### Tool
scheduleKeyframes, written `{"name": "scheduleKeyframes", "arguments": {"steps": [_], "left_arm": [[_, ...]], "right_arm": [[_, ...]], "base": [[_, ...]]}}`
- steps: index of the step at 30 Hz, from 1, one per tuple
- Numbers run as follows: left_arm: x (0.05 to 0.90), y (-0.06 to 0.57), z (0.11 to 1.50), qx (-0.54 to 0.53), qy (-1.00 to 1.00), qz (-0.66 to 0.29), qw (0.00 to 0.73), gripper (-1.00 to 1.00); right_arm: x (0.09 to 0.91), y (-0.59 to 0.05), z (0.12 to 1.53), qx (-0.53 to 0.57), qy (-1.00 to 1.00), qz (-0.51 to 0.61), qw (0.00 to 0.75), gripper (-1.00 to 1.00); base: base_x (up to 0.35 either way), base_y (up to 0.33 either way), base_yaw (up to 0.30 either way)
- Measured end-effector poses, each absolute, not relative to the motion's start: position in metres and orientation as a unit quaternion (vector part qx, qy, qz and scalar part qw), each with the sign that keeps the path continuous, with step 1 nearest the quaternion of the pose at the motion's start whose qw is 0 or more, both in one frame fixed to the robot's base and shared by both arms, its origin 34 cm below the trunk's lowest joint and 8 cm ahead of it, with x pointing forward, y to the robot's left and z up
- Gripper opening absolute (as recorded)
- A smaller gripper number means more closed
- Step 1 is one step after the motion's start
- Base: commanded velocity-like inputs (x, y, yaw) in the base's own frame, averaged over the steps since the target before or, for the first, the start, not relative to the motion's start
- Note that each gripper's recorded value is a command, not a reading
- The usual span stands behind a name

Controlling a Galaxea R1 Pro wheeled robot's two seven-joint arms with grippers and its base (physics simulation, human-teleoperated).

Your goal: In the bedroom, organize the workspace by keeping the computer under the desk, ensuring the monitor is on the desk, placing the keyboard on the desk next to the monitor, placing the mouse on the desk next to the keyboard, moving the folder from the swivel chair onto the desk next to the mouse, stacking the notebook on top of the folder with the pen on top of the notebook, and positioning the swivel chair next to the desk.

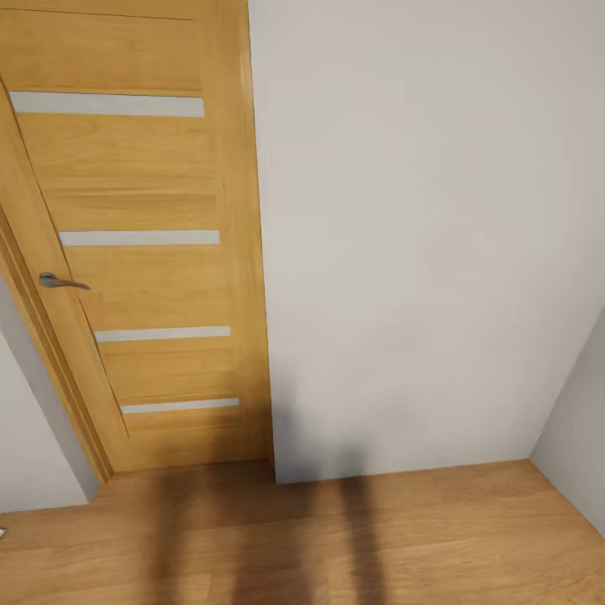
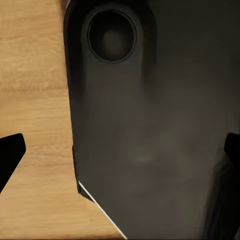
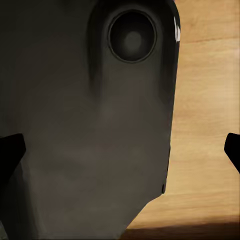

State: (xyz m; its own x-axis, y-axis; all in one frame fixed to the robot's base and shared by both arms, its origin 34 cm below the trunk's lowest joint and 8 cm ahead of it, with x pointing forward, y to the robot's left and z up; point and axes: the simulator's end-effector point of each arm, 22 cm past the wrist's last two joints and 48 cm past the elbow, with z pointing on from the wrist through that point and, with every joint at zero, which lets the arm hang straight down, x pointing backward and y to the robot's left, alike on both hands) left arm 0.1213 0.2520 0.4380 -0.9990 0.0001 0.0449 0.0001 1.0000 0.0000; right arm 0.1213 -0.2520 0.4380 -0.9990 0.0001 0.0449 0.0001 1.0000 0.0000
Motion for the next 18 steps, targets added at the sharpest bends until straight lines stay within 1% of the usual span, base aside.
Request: {"name": "scheduleKeyframes", "arguments": {"steps": [11, 18], "left_arm": [[0.132, 0.212, 0.455, -0.001, -1.0, 0.024, 0.012, 1.0], [0.133, 0.21, 0.467, 0.001, -1.0, 0.025, 0.011, 1.0]], "right_arm": [[0.139, -0.23, 0.454, -0.005, -1.0, -0.012, 0.009, 1.0], [0.14, -0.229, 0.466, -0.008, -1.0, -0.012, 0.008, 1.0]], "base": [[0.0, 0.0, 0.0], [0.0, 0.0, 0.0]]}}
